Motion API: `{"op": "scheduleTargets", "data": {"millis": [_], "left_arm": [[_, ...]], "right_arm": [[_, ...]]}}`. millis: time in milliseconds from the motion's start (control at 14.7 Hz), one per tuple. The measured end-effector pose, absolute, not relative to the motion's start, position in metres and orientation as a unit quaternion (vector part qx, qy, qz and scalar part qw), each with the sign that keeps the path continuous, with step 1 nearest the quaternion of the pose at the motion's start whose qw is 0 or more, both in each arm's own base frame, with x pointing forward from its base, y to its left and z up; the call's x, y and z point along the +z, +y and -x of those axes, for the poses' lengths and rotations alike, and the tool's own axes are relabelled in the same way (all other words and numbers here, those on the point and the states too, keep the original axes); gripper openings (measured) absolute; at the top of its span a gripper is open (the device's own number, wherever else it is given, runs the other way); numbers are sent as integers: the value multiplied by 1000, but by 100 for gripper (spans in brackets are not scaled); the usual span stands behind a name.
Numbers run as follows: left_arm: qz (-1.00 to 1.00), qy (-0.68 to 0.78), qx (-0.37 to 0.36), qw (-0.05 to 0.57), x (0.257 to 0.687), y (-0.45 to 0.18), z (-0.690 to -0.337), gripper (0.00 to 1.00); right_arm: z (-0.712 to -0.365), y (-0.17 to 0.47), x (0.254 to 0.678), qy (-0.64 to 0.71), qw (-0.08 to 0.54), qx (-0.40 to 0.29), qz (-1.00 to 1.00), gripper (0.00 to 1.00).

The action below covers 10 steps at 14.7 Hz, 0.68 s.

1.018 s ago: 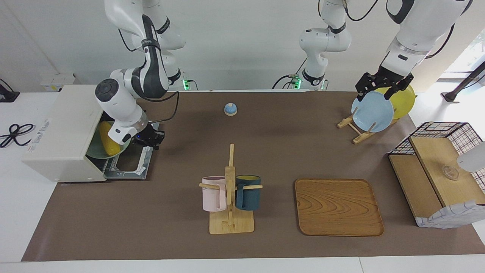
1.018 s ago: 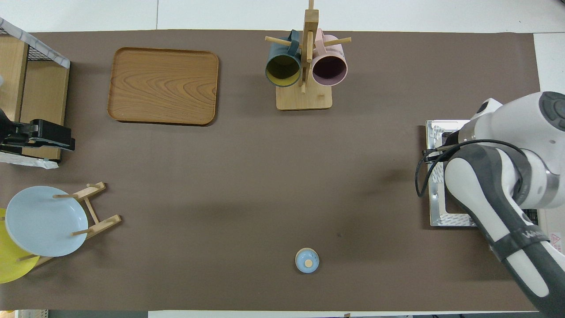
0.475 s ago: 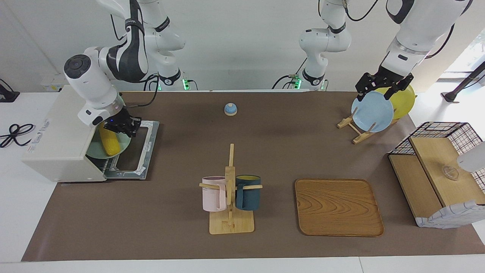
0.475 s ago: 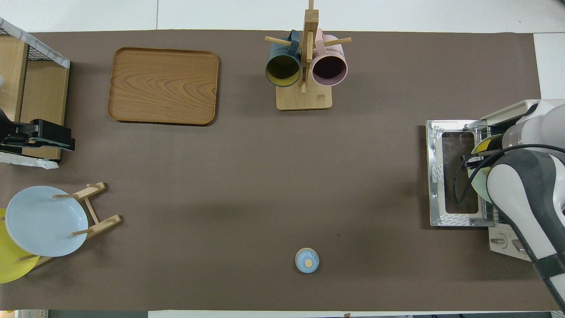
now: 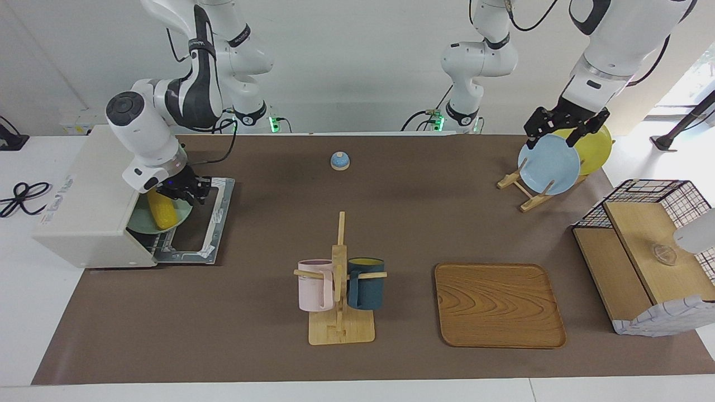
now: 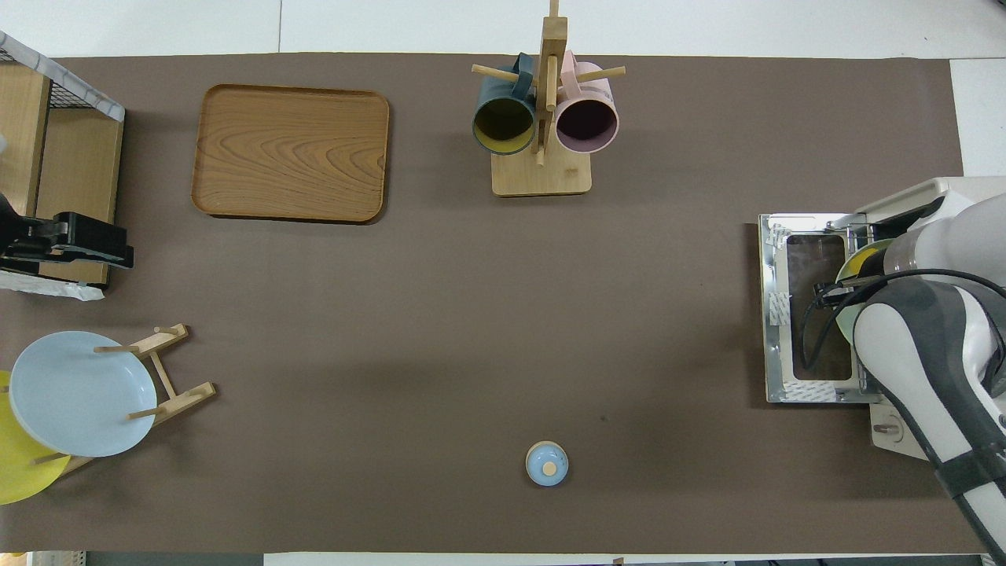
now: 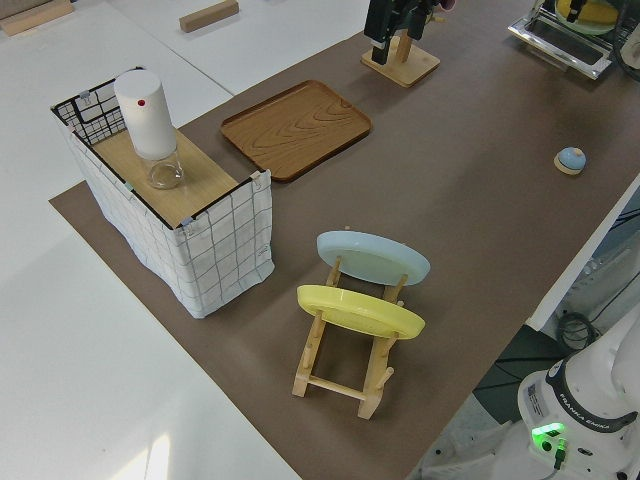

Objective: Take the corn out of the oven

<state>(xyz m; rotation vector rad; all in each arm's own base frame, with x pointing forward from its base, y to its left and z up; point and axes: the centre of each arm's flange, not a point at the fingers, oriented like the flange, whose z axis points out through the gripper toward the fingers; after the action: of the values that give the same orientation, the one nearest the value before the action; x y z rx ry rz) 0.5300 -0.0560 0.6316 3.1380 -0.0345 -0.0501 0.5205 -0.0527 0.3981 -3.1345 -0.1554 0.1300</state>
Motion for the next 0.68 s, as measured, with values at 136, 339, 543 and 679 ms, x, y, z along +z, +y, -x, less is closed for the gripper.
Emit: {"op": "scheduleTargets", "data": {"millis": [136, 339, 543, 679], "left_arm": [[-1000, -11, -16, 2, 632, -56, -530, 100], [-1000, -11, -16, 2, 632, -56, -530, 100], [-1000, -11, -16, 2, 632, -56, -530, 100], [-1000, -11, -16, 2, 632, -56, -530, 100]], "right_arm": [[-519, -59, 394, -51, -1, 40, 998, 28], [-516, -59, 383, -60, -3, 29, 998, 28], [-512, -63, 375, -58, -3, 32, 998, 28], [-511, -65, 375, -60, -4, 30, 998, 28]]}}
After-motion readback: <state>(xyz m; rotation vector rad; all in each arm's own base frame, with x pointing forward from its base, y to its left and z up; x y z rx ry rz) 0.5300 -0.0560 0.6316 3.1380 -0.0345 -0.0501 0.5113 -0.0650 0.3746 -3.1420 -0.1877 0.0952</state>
